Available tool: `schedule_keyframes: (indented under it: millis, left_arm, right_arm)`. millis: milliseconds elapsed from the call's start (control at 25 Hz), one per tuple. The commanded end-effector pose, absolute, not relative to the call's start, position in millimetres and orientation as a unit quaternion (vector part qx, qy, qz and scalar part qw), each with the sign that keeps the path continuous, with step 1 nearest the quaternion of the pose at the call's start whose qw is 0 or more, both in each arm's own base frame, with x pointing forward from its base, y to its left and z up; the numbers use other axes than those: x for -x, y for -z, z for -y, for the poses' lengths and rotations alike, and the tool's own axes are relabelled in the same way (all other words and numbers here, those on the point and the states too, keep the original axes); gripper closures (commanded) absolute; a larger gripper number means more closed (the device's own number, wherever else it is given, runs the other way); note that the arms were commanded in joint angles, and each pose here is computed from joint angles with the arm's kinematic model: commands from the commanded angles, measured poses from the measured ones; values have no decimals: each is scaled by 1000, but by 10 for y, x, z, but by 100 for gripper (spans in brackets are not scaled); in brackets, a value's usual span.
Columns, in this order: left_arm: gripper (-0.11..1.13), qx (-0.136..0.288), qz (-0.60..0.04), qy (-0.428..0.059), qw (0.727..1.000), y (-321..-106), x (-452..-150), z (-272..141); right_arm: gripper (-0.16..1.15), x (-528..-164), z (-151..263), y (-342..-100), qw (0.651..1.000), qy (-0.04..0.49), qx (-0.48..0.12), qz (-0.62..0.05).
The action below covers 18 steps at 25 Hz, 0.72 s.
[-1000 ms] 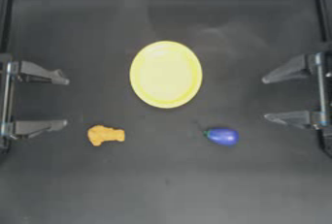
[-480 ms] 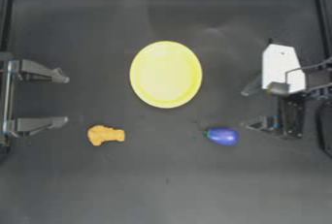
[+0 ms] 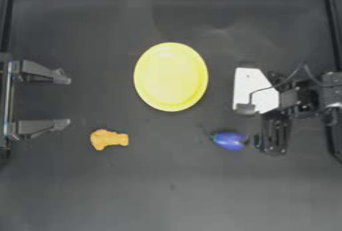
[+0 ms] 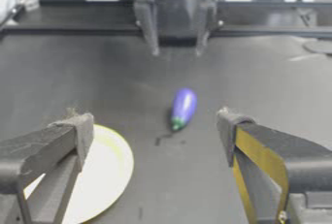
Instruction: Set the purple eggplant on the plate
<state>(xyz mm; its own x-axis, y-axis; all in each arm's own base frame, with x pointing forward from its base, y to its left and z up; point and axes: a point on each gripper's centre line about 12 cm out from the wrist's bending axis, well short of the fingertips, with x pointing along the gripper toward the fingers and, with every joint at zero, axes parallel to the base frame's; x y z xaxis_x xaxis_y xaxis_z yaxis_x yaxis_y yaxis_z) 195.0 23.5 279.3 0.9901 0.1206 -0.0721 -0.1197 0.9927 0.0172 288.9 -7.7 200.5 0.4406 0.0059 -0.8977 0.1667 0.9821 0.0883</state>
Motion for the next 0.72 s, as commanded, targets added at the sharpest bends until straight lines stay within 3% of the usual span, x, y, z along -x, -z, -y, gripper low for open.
schedule_keyframes:
  millis: [40, 720]
  left_arm:
    - [-1, -6, -32, -63, 998, -2832, -1963, -246]
    - [-1, -4, -37, -63, 997, -2775, -1943, -244]
  right_arm:
    - [-1, -3009, 22, -2028, 847, 42, -77, -524]
    - [-1, -3209, -48, -1542, 810, 46, -74, -580]
